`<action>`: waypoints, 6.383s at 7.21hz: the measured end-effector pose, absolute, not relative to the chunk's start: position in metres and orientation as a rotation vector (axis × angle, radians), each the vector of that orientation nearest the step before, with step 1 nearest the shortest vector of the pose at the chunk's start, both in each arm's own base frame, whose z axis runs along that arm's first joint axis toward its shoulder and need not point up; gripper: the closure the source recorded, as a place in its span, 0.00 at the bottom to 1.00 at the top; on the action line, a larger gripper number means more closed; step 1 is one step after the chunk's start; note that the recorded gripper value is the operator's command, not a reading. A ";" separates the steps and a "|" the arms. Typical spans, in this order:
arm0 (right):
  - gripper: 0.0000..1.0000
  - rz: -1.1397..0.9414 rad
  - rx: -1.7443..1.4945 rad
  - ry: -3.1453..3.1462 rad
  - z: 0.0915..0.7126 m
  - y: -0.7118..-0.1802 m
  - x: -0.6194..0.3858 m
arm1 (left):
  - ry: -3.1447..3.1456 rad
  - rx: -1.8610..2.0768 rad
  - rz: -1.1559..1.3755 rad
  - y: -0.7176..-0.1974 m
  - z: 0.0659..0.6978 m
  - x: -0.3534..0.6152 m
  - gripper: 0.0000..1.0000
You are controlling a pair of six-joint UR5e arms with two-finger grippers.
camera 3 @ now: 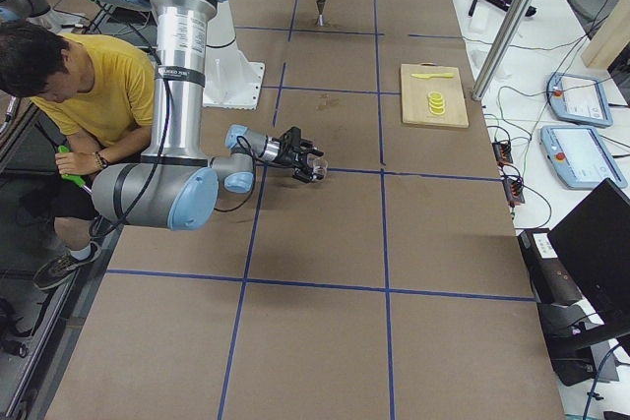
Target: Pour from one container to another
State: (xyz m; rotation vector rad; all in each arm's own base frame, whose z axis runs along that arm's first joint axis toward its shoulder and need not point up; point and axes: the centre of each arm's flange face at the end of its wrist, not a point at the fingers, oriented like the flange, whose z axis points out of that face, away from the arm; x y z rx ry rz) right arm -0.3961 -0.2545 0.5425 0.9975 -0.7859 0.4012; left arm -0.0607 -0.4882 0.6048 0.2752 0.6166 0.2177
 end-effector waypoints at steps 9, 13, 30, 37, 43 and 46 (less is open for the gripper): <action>0.00 0.175 0.734 -0.844 0.495 -0.238 -0.266 | 0.617 0.272 0.218 -0.490 0.607 -0.060 0.00; 0.00 0.047 0.530 -0.818 0.535 -0.323 -0.160 | 0.617 0.275 0.223 -0.495 0.606 -0.059 0.00; 0.00 -0.156 0.044 -0.836 0.617 -0.464 0.056 | 0.789 0.250 0.220 -0.515 0.584 -0.053 0.00; 0.00 -0.154 0.044 -0.831 0.618 -0.469 0.057 | 0.785 0.285 0.215 -0.499 0.577 -0.060 0.00; 0.00 -0.160 0.060 -0.828 0.611 -0.473 0.058 | 0.787 0.263 0.207 -0.488 0.588 -0.062 0.00; 0.00 -0.157 0.054 -0.827 0.613 -0.470 0.058 | 0.786 0.235 0.187 -0.471 0.602 -0.065 0.00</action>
